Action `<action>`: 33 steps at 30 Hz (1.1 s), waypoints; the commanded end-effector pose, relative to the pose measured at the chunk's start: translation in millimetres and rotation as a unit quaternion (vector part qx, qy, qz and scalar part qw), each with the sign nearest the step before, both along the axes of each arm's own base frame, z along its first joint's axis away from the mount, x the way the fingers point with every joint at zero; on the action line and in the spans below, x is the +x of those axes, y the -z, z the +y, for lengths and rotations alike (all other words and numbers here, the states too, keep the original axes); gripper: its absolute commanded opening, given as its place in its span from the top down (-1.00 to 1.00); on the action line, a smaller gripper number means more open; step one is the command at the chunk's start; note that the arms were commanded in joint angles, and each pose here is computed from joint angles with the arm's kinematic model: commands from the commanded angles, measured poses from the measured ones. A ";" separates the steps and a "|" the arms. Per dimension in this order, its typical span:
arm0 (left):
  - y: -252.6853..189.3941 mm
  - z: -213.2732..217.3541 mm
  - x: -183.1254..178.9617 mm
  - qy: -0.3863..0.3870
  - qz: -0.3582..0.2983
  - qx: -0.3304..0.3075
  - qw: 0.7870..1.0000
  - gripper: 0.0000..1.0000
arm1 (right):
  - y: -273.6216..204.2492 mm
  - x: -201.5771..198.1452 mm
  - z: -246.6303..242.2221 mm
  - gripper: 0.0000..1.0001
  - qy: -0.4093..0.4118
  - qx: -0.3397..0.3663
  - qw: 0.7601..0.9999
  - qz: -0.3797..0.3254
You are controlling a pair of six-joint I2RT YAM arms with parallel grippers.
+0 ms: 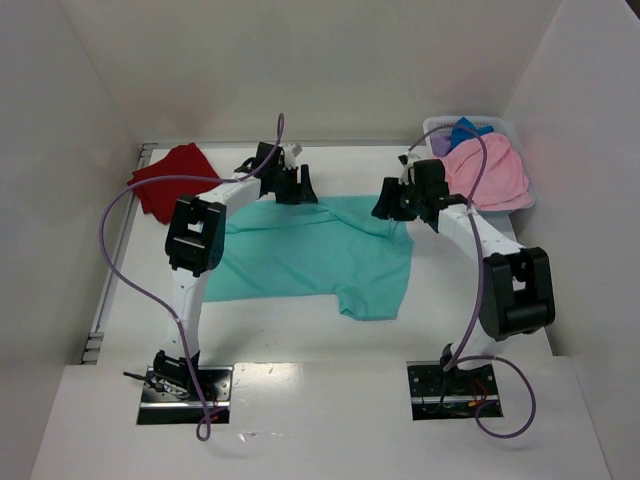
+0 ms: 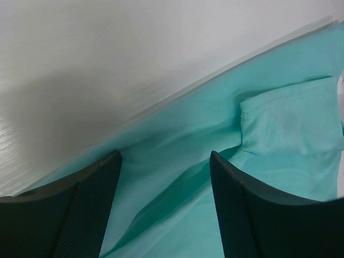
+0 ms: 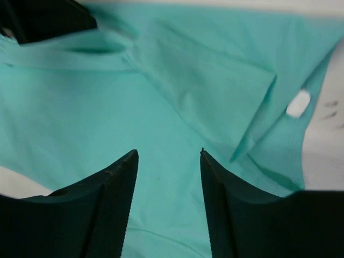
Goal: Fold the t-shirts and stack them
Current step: Fold the flattened tshirt in 1/3 of the way
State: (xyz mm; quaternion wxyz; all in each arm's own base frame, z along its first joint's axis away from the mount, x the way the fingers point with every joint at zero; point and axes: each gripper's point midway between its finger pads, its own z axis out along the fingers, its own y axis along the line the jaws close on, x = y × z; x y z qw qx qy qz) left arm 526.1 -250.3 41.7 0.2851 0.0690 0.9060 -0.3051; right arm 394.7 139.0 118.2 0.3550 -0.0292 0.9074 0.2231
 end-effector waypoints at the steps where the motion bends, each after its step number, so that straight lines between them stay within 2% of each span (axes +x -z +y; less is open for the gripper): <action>1: 29.3 3.8 -4.1 -0.002 0.022 0.025 0.999 -0.50 | -47.3 39.1 26.3 -0.18 -0.021 0.040 0.997 -0.064; 7: 32.1 3.9 -4.3 -0.002 0.026 0.026 0.999 -0.50 | -19.1 82.0 43.4 -0.20 -0.022 0.037 0.998 -0.046; 8: 28.6 3.4 -1.4 0.002 0.018 0.027 0.999 -0.50 | -23.2 92.4 43.0 -0.16 -0.015 0.033 0.998 -0.053; 10: 29.6 3.9 -3.1 0.002 0.022 0.029 0.999 -0.50 | 3.7 93.8 52.0 -0.02 -0.014 0.021 1.000 -0.017; 11: 29.6 3.9 -3.1 0.002 0.022 0.029 0.999 -0.50 | 3.7 99.5 53.6 0.14 -0.014 0.021 1.000 -0.016; 17: 34.1 5.5 -7.2 0.005 0.028 0.033 0.999 -0.50 | 46.7 97.8 91.9 0.46 -0.031 -0.010 0.999 0.020; 26: 33.8 11.7 -7.2 0.007 0.025 0.038 0.999 -0.50 | 56.0 102.9 104.8 0.61 -0.011 -0.020 1.000 0.020; 33: 31.2 15.3 -5.1 0.009 0.023 0.036 0.999 -0.50 | 80.4 80.6 109.8 0.77 -0.024 -0.044 0.997 0.055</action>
